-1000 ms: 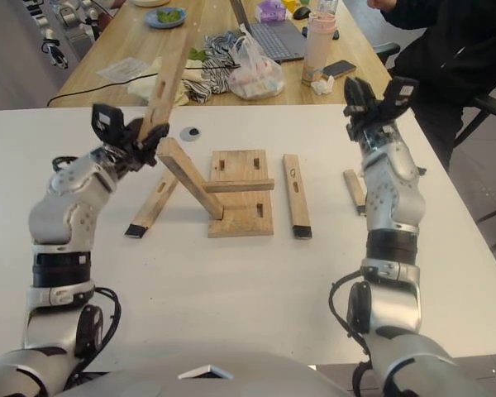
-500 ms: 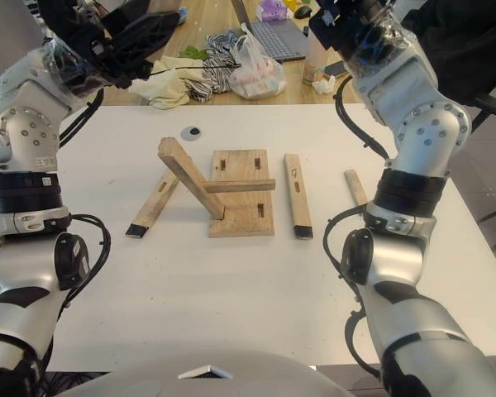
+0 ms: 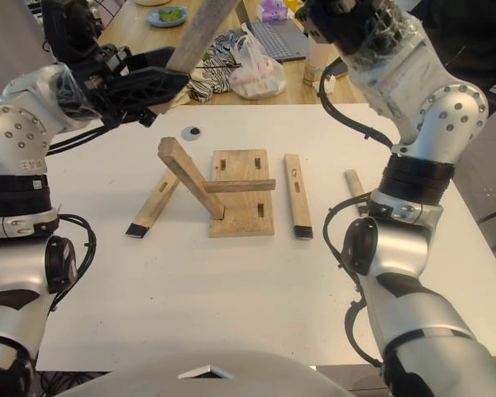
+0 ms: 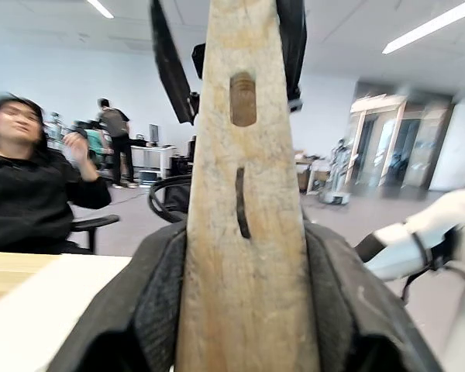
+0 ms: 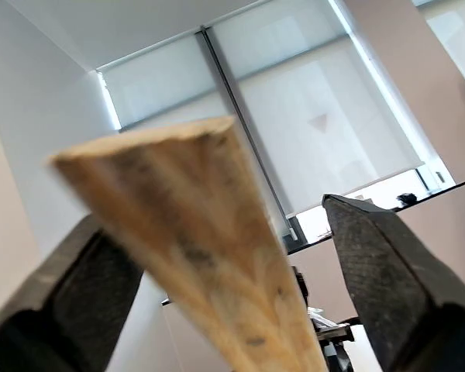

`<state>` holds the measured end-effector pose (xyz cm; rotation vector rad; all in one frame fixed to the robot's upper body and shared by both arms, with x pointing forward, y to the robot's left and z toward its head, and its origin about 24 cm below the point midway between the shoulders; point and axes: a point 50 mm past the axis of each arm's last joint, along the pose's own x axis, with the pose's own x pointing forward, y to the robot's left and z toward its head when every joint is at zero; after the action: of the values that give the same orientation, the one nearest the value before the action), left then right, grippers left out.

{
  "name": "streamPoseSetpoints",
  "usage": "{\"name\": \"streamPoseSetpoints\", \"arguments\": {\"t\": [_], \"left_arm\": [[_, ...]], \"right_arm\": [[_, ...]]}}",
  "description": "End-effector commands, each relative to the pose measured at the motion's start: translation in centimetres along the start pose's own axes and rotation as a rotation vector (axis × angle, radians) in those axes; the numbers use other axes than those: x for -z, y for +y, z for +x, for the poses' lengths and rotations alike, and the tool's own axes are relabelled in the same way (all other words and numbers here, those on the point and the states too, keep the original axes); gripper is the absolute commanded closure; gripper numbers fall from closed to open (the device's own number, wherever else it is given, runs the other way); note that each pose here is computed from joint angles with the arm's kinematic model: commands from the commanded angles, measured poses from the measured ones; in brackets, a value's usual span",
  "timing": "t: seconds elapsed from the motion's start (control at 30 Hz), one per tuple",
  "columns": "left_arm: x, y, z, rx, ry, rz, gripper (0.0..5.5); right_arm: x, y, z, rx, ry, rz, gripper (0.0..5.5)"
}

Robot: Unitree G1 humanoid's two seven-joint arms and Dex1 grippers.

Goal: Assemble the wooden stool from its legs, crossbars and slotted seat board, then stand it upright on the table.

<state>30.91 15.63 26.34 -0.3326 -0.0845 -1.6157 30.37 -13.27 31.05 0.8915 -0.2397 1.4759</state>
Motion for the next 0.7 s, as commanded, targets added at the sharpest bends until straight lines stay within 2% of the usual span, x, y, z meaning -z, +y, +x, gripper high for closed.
{"name": "streamPoseSetpoints", "arguments": {"t": [0.03,0.23,0.33,0.37,0.5,0.57,0.7], "left_arm": [[-1.4,0.1,0.2,0.001,-0.036,-0.02,3.5],[-0.5,0.1,0.3,-0.002,0.01,-0.032,3.5],[-0.4,0.2,0.3,-0.007,0.012,-0.035,3.5],[-0.2,0.2,0.3,-0.008,0.014,-0.035,3.5],[0.8,0.0,0.4,-0.016,0.042,-0.035,3.51],[0.8,0.0,0.3,-0.027,0.045,-0.031,3.51],[0.9,0.4,0.4,-0.059,0.053,0.004,3.51]], "right_arm": [[-0.2,0.3,0.1,-0.002,0.02,-0.005,2.34],[-0.4,0.0,0.2,0.028,-0.006,-0.031,3.23],[-0.3,0.2,0.4,0.015,0.015,-0.016,3.28],[-0.1,0.4,0.3,0.007,0.034,-0.021,2.91],[-0.4,-0.3,0.3,0.048,0.014,0.002,2.42],[-0.6,-0.4,0.2,0.057,0.005,-0.007,2.42],[-0.7,-0.9,0.2,0.093,-0.015,0.0,2.97]]}}
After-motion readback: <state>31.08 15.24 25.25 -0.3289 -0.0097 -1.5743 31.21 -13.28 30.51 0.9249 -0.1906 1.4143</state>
